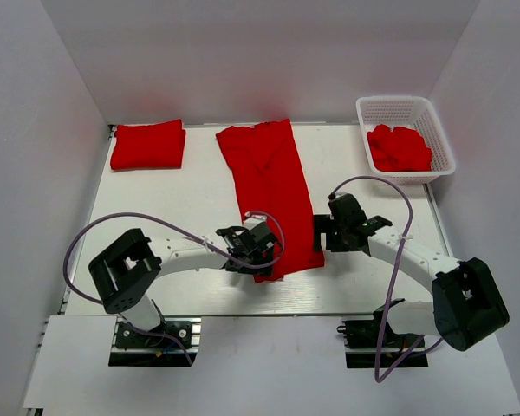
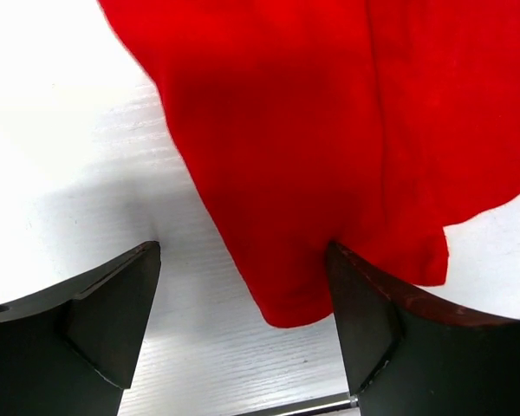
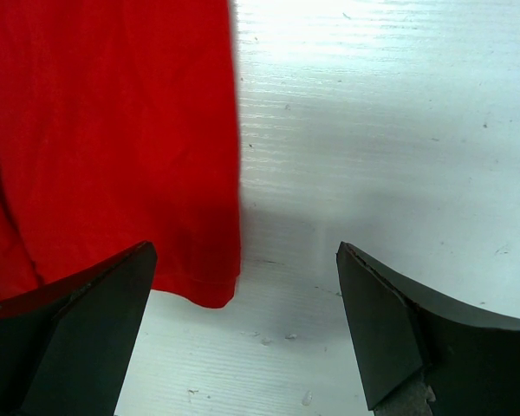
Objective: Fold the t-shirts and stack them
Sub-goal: Grab the bottom of the folded rectangular tshirt with both arms
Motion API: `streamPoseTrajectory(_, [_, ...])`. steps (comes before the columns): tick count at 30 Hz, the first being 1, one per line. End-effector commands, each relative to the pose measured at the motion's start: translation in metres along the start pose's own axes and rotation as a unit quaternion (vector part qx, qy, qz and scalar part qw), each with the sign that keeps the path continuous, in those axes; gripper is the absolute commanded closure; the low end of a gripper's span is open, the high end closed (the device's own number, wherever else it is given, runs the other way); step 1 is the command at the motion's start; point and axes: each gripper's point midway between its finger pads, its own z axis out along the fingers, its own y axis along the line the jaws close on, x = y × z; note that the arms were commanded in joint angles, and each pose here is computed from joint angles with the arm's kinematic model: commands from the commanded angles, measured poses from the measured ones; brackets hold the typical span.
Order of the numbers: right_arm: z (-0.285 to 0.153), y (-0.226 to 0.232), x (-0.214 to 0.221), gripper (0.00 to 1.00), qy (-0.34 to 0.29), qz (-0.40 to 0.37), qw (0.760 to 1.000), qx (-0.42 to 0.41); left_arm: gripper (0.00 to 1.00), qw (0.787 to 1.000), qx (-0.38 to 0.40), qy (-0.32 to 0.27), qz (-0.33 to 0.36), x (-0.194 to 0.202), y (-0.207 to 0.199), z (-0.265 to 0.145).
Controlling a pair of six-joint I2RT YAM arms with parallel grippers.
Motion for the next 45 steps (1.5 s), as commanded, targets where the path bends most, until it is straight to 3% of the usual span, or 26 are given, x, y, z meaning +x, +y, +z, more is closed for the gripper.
streamPoseTrajectory(1, [-0.001,0.006,-0.003,0.10,-0.009,0.009,1.000,-0.017,0.13,0.999,-0.004,0.028,-0.019,0.025,0.011,-0.005])
streamPoseTrajectory(5, [-0.001,0.009,-0.001,0.10,-0.006,0.006,1.000,-0.026,0.16,0.998,0.054,0.005,-0.031,0.022,-0.001,-0.011])
streamPoseTrajectory(11, [-0.001,0.010,-0.002,0.10,-0.008,0.001,1.000,-0.030,0.26,0.997,0.066,0.025,-0.021,0.035,-0.007,0.002])
streamPoseTrajectory(14, [0.001,0.009,0.001,0.10,-0.004,0.000,1.000,-0.028,0.37,0.997,0.060,0.038,-0.013,0.038,-0.011,0.014])
streamPoseTrajectory(19, [0.000,0.008,0.004,0.10,-0.003,0.006,1.000,-0.027,0.80,0.998,0.021,0.055,0.004,0.043,-0.005,0.013])
streamPoseTrajectory(22, [-0.001,0.008,0.005,0.10,-0.004,0.005,1.000,-0.030,1.00,0.998,0.012,0.065,0.011,0.050,-0.002,0.011])
streamPoseTrajectory(28, [-0.001,0.011,0.014,0.11,0.008,0.005,0.999,-0.043,1.00,0.997,0.008,0.075,0.001,0.055,-0.003,0.008])
streamPoseTrajectory(37, [0.012,0.020,0.025,0.33,0.029,0.008,0.997,-0.068,1.00,0.997,0.003,0.079,-0.009,0.056,-0.002,0.007])
streamPoseTrajectory(40, [0.016,0.020,0.033,0.49,0.043,0.010,0.997,-0.071,1.00,0.997,-0.001,0.081,-0.012,0.058,0.000,0.007])
streamPoseTrajectory(41, [0.016,0.022,0.036,0.65,0.048,0.010,0.996,-0.076,1.00,0.997,-0.001,0.081,-0.012,0.058,0.000,0.007])
streamPoseTrajectory(45, [0.015,0.020,0.044,0.94,0.059,0.015,0.995,-0.076,1.00,0.997,-0.004,0.078,-0.017,0.057,0.000,0.008])
